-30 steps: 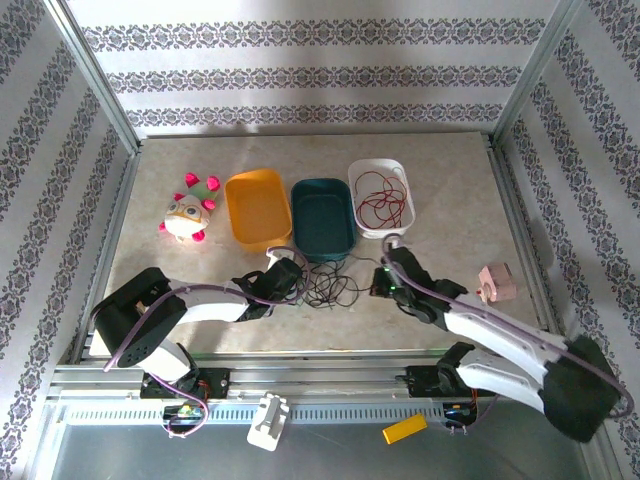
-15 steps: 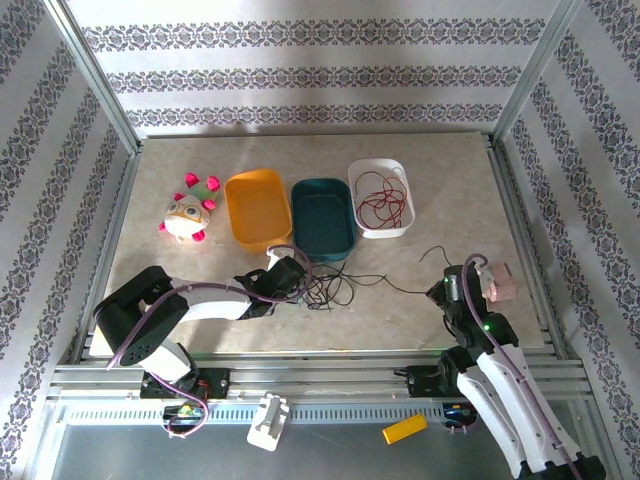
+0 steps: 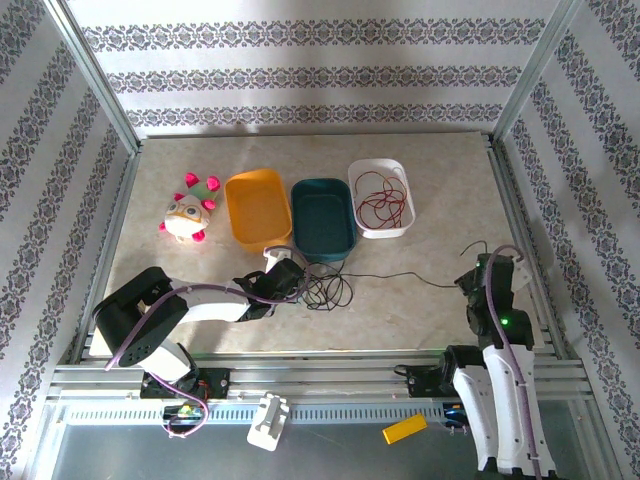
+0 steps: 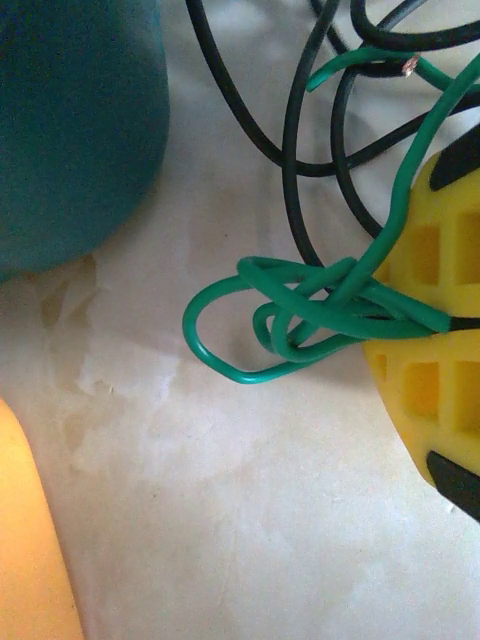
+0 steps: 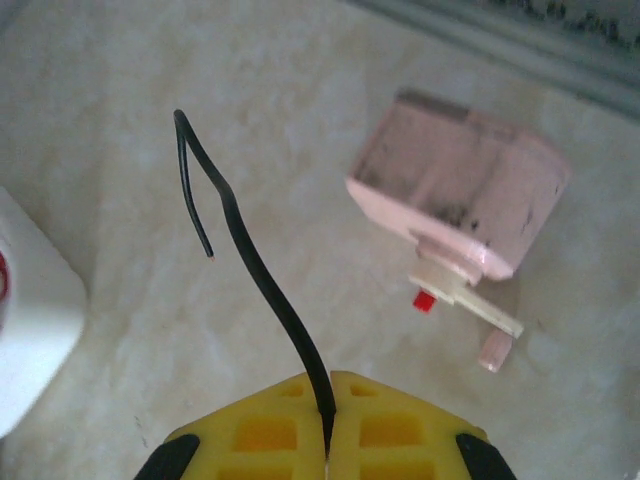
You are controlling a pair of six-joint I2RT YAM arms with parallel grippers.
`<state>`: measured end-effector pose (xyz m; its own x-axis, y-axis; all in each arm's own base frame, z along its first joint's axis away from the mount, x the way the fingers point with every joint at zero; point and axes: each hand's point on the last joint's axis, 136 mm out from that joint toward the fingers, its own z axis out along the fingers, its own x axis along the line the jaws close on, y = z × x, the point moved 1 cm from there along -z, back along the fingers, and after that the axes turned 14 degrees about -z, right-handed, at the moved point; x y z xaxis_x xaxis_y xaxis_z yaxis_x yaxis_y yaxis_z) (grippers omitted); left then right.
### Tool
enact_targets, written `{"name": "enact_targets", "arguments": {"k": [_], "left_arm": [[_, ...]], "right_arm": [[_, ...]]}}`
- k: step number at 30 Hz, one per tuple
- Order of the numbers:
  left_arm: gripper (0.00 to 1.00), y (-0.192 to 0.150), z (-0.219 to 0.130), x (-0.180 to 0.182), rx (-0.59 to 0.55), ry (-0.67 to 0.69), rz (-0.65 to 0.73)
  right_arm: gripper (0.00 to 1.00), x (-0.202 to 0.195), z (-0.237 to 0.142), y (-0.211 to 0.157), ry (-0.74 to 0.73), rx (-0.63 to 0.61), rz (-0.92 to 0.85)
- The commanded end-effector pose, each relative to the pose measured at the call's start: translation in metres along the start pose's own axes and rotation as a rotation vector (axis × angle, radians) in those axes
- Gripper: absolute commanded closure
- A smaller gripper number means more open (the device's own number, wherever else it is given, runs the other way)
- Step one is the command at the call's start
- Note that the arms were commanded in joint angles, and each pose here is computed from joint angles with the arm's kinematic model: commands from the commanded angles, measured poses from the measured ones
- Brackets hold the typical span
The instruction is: Untangle the cables
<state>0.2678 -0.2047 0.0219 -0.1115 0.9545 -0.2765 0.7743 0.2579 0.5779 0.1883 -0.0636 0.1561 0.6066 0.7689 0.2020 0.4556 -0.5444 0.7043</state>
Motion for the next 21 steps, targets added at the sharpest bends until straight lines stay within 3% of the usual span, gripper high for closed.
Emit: {"name": "enact_targets", "arguments": {"k": [1,10,17,21], "left_arm": [[1.00,-0.030,0.000,0.093,0.051,0.343,0.088],[1.00,-0.033,-0.002,0.098,0.052,0.358,0.090],[1.00,-0.037,0.002,0.098,0.075,0.368,0.107],[1.00,-0.041,0.005,0.098,0.095,0.372,0.120]], "right_arm": [[1.00,0.001,-0.016,0.030,0.004,-0.061,-0.013],[1.00,0.035,-0.064,0.135,0.200,-0.259,0.069],[1.00,0.108,-0.143,0.227,0.585,-0.510,-0.015],[1.00,0.145,-0.185,0.252,0.831,-0.582,-0.038]]}}
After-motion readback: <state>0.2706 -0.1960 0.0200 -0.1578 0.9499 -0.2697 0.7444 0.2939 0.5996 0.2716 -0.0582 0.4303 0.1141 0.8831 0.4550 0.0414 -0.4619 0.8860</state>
